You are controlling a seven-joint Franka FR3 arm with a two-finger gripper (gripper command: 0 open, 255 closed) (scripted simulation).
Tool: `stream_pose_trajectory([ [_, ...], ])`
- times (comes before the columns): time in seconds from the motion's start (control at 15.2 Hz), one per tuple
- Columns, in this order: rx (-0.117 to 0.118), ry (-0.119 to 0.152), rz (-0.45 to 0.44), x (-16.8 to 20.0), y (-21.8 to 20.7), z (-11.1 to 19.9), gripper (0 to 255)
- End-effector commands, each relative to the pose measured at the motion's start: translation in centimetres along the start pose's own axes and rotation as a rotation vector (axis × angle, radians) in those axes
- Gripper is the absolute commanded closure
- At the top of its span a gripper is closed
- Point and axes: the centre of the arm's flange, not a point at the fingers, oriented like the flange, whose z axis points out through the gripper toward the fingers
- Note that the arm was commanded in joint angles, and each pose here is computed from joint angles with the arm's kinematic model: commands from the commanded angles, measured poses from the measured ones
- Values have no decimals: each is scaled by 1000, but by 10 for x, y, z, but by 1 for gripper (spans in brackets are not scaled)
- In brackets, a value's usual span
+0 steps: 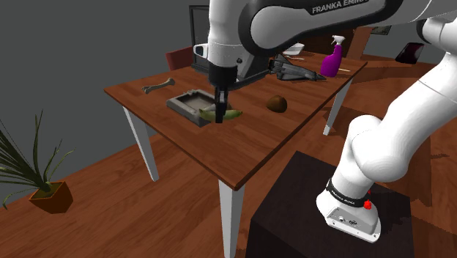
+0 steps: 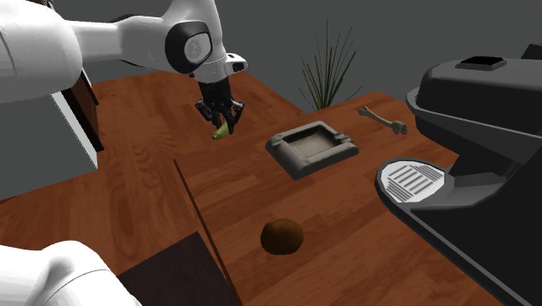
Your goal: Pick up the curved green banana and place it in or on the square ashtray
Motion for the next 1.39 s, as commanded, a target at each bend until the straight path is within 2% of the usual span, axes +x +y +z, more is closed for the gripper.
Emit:
stream_pose_trajectory([
  [0.0,0,0,0,1,-1,-12,255],
  [0.13,0,0,0,2,0,-20,255],
  [1.32,0,0,0,84,222,0,255],
])
